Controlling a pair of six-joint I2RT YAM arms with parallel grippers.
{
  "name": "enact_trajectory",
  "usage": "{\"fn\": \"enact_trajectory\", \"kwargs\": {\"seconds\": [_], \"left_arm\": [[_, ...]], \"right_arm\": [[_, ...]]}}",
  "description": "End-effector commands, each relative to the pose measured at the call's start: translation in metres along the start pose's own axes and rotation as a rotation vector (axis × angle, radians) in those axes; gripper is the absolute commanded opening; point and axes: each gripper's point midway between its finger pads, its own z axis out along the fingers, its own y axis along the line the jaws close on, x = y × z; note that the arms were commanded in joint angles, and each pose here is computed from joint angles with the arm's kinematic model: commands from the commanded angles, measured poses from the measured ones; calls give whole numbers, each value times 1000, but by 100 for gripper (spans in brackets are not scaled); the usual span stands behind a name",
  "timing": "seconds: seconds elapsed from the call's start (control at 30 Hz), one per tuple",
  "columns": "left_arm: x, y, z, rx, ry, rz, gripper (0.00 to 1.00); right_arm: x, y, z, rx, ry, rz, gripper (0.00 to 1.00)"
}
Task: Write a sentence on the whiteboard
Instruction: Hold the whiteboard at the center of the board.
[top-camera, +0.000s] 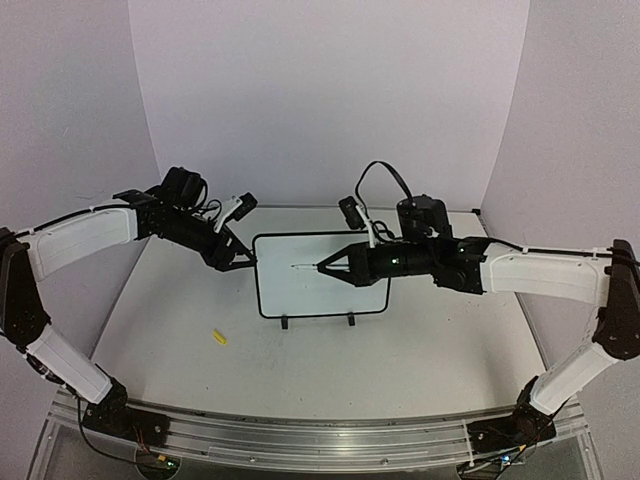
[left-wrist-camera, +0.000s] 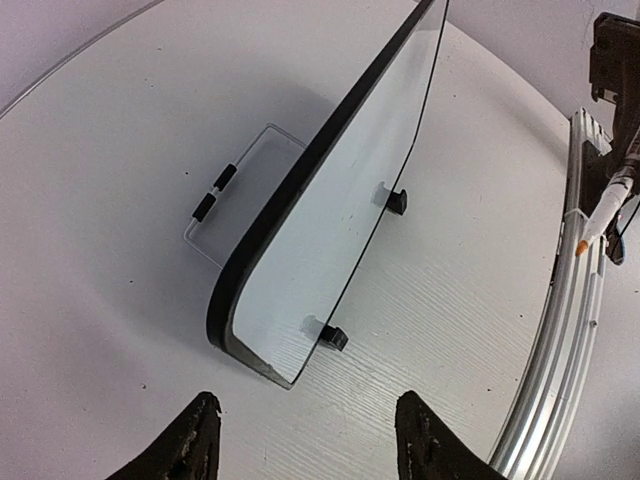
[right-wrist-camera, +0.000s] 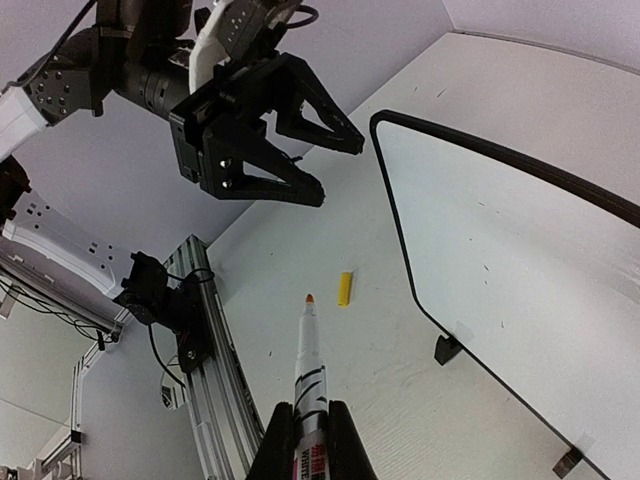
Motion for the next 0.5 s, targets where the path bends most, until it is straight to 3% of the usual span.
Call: {"fn": "enact_trajectory", "kwargs": {"seconds": [0.0, 0.17, 0.47], "left_arm": [[-22, 4, 0, -1, -48, 85, 57], [-22, 13, 7, -28, -37, 88, 54], [-31, 11, 9, 4, -33, 112, 40]], "right_arm": [[-20, 6, 4, -19, -72, -92, 0], [-15, 4, 15, -32, -53, -97, 0], [-20, -2, 27, -20, -54, -109, 0]]}}
